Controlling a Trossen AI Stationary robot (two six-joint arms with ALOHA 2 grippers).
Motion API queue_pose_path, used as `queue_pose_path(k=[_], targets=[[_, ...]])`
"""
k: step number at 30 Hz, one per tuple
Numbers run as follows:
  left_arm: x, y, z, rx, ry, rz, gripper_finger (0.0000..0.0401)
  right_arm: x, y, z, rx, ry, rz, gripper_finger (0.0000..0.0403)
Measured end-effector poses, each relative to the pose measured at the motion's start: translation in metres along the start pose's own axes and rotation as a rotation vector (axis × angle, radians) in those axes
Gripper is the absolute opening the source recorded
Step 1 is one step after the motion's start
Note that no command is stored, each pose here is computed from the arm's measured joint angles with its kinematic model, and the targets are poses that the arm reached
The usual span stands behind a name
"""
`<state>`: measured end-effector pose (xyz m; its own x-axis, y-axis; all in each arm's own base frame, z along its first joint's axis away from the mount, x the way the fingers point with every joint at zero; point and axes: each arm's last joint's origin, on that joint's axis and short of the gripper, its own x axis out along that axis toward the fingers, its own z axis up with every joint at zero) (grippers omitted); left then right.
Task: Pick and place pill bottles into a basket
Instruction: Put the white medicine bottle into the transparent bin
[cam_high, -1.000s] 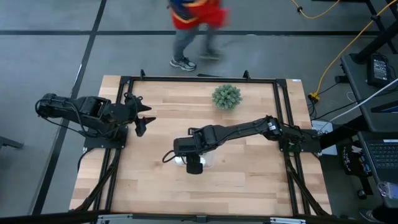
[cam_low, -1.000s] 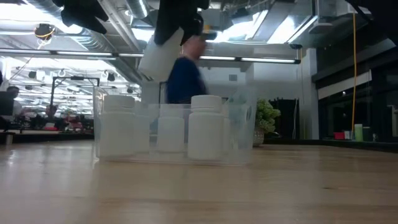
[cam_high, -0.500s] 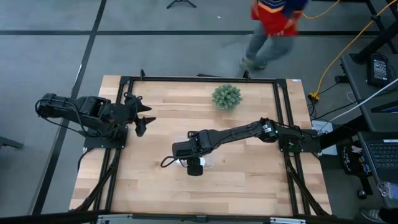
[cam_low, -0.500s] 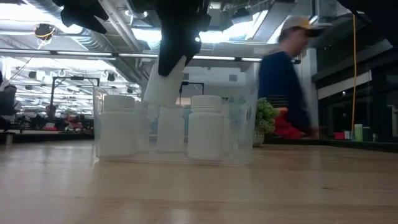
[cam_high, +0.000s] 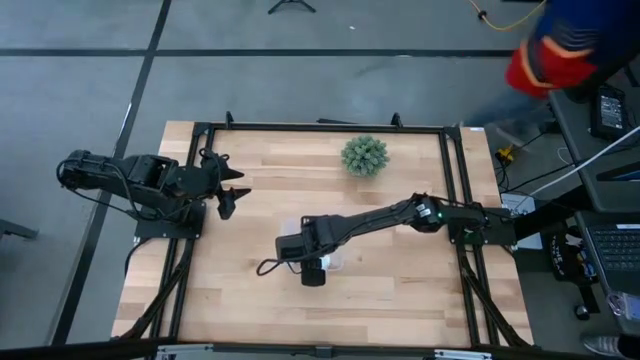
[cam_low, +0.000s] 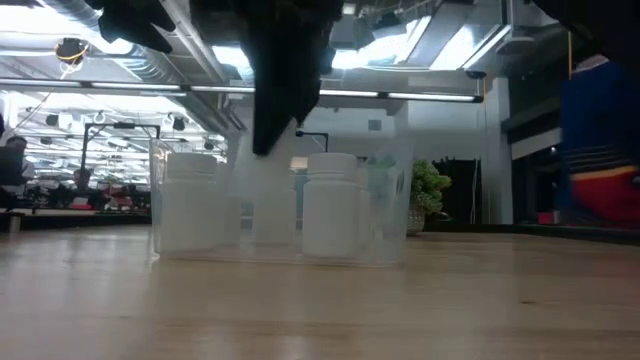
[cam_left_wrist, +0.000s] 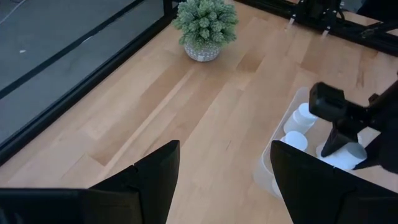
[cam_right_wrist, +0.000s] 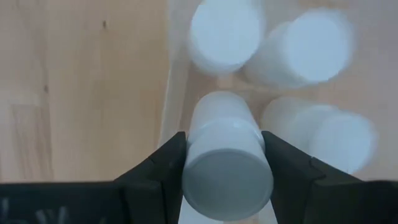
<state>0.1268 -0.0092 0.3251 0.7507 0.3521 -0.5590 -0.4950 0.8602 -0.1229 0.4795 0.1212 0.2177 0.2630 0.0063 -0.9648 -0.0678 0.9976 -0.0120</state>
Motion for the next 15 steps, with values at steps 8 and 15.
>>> queue_pose_path(k=[8, 15], targets=[[0.0, 0.0, 0.0, 0.009, -0.003, -0.001, 0.0244, 0.016, 0.008, -0.004, -0.014, 0.05, 0.003, 0.0168], [0.0, 0.0, 0.0, 0.01, -0.003, -0.002, 0.0244, 0.018, 0.008, -0.003, -0.012, 0.041, 0.004, 0.0168]])
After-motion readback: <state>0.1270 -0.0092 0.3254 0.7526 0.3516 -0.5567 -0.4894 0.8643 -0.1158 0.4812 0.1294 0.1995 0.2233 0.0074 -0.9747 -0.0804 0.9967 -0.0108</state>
